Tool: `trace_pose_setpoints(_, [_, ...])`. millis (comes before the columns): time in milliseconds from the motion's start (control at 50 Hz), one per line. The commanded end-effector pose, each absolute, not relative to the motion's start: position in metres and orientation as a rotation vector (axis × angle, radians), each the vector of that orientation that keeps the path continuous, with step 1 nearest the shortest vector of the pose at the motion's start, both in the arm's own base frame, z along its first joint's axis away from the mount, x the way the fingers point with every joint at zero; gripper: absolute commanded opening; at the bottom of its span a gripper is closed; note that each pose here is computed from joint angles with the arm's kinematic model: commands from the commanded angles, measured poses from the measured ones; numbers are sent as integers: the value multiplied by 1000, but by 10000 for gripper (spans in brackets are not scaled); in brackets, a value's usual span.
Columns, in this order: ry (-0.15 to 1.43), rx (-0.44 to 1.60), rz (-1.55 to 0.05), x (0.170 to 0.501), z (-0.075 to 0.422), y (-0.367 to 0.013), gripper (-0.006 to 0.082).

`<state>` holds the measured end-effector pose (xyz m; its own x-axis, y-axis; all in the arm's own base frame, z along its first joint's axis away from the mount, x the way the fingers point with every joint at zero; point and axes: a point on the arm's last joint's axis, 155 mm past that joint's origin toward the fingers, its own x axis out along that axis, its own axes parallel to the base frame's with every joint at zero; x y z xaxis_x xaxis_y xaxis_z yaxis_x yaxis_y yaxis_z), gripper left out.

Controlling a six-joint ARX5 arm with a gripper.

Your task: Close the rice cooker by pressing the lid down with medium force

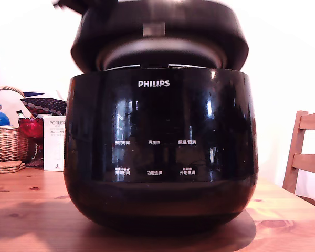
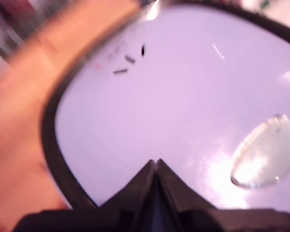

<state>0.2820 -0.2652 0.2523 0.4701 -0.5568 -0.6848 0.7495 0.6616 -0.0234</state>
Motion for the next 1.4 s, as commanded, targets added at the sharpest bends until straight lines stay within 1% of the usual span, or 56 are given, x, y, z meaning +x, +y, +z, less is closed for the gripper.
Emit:
trace_pose_setpoints(0, [699, 300, -803, 277, 241, -266, -21])
trace_pose_setpoints(160, [580, 263, -798, 271, 245, -267, -21])
trace_pose_setpoints(400, [540, 228, -790, 263, 228, -258, -21])
trace_pose_setpoints(720, [380, 177, -792, 254, 221, -248, -21])
trace_pose_setpoints(960, [377, 161, -862, 244, 204, -257, -21])
trace_pose_setpoints(1060, [396, 168, -869, 241, 197, -258, -21])
trace_pose_setpoints(1240, [478, 194, -872, 240, 173, -259, -21])
trace_pose_setpoints(1380, [582, 209, -924, 231, 144, -266, -21])
